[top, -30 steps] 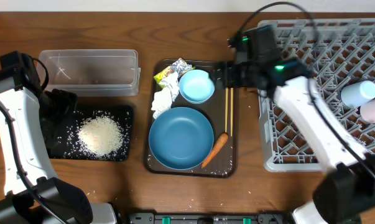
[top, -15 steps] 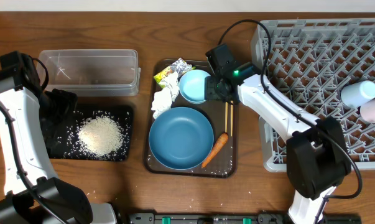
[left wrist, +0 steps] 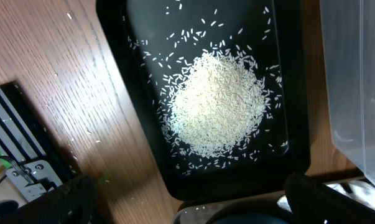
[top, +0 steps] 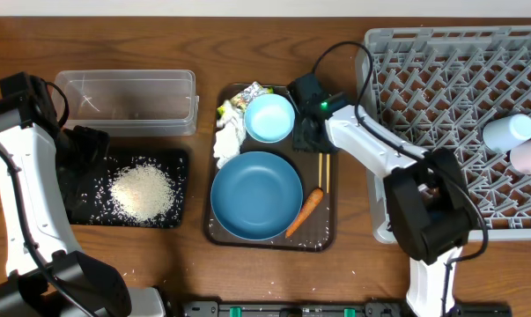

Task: Sort waste into correct bins and load items into the dishwasher rack
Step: 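Grasp one wooden chopstick with the right gripper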

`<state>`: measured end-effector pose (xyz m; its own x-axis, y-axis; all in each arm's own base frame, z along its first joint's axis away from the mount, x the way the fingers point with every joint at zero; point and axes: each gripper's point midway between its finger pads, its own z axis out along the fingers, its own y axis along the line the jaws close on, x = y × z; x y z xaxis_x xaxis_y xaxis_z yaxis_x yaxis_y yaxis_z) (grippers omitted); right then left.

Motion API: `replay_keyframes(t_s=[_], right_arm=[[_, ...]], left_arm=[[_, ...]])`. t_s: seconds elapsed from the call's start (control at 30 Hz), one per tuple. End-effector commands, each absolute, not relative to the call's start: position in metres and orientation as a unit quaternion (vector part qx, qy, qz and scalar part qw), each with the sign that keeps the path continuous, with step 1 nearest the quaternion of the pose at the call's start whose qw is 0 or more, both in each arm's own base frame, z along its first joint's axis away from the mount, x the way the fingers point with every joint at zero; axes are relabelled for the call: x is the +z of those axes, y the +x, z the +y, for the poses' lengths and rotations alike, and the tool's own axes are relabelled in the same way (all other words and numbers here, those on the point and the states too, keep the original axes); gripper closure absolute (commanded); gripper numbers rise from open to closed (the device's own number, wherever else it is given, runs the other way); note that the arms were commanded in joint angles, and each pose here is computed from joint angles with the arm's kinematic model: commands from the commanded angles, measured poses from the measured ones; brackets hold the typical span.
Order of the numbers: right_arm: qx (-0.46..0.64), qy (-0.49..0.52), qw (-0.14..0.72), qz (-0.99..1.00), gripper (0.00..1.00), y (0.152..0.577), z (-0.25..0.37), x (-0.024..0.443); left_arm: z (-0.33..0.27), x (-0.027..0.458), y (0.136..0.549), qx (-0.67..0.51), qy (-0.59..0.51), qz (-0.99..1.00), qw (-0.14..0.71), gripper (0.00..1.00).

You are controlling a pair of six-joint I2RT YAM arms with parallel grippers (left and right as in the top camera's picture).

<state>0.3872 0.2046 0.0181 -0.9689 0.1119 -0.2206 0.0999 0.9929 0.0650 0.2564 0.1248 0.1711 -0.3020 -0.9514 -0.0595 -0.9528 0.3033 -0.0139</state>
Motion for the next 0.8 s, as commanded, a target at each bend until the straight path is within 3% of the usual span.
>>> replay_keyframes(t_s=[0.0,0.77], right_arm=[[0.013,0.069,0.12,0.99,0.5,0.39,0.199,0.016],[-0.01,0.09,0.117,0.989,0.53,0.387,0.187,0.012]], left_arm=[[0.127,0.171,0.257,0.015,-0.595,0.803,0.027,0.01],[0.127,0.171,0.257,0.015,-0.595,0.803,0.027,0.01]])
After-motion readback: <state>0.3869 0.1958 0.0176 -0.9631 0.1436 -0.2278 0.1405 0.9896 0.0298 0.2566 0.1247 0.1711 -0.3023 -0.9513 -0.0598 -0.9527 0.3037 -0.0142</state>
